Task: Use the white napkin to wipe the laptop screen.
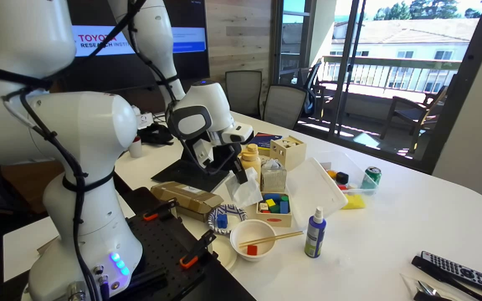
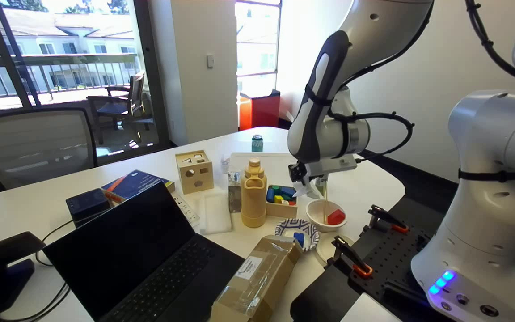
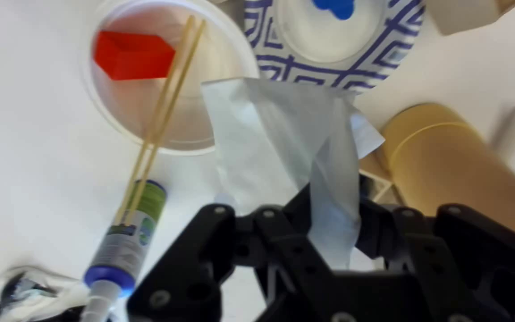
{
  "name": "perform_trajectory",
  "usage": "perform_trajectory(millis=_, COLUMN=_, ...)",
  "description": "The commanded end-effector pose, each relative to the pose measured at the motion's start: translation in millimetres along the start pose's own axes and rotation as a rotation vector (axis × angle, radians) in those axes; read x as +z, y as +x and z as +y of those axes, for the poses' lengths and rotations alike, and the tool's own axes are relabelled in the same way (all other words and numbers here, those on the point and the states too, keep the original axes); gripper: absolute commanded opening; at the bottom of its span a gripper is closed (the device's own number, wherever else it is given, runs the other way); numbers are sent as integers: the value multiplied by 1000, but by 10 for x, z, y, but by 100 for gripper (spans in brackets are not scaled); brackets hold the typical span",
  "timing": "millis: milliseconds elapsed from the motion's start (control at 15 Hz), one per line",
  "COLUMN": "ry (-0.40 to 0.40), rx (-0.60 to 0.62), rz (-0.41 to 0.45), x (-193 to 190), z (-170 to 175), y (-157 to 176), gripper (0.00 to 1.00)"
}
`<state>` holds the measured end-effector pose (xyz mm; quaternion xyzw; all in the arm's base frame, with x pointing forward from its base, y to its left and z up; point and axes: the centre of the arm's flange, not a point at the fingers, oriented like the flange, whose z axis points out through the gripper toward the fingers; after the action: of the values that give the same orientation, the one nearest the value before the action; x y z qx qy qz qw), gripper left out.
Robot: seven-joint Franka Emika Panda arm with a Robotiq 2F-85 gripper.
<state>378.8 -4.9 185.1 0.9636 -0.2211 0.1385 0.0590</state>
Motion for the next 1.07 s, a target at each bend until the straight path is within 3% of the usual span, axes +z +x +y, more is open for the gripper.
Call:
perform_trajectory(millis=0, ry=-78, rx=173, rz=-32, x=-72, z=869, y=-86, gripper=3)
perform_trajectory(millis=333, ry=-157, rx=304, rz=-72, x=150, z=1537, y=-8, gripper=3)
perform_trajectory(millis=600, ry=-194, rx=347, rz=-97, x=426, z=1874, y=-9, gripper=3)
perform_trajectory(millis=1000, ry=-148, rx=357, rz=-77, x=927, z=2129, y=114, gripper=3)
